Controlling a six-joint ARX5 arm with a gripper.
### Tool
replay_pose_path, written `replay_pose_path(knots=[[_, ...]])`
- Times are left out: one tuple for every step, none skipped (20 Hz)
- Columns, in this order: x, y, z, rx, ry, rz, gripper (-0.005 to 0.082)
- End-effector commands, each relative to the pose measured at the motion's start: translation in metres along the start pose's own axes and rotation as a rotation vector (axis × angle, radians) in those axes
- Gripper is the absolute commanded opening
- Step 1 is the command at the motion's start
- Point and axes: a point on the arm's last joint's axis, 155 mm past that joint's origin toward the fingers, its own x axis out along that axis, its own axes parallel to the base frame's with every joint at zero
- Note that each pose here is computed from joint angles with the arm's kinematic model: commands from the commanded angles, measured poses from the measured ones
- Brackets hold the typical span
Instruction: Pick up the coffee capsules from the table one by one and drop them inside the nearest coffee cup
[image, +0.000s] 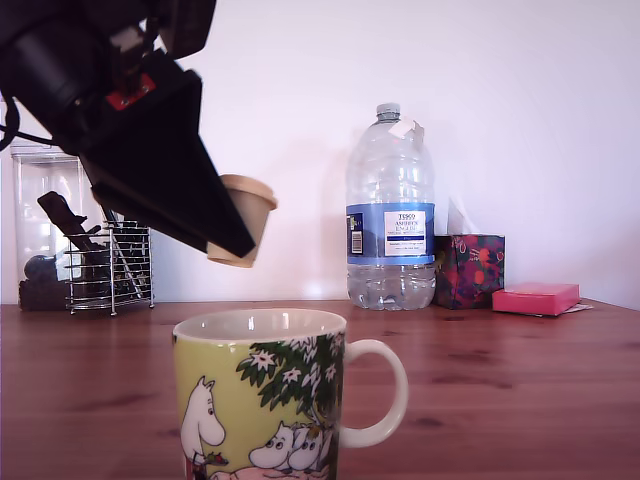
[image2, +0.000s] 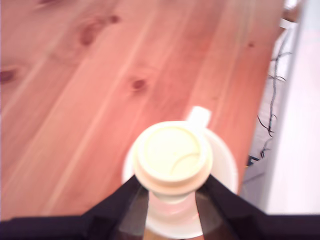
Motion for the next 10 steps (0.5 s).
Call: replay_pose_path(knots=[[0.0036,0.0003,-0.0063,-0.004,0.018,-0.003,0.0094],[0.0037,-0.0003,-0.0064,-0.004,0.019,-0.004,0.0094],[0.0038,-0.0008,-0.0064,-0.006,0.019,-0.006,0.0094],[0.0038,-0.0011,-0.0075,-0.008,0.023,-0.007,0.0094],[0.0037,-0.0014,-0.0085,-0.009,0.027,-0.008,0.0094],[0.0037,-0.0017,-0.0093,-0.011,0.03,-0.009,0.0094],[0.0037,-0.0018,-0.0096,-0.011,0.032,-0.009,0.0094],[0.0037,-0.0022,-0.0094,-0.011,0.031,-0.012,0.0094],[0.0037,-0.0023,-0.0095,-0.011,0.031,-0.012,0.0095],[0.0037,-0.0024,-0.0098,-0.011,0.032,-0.012,0.0095]])
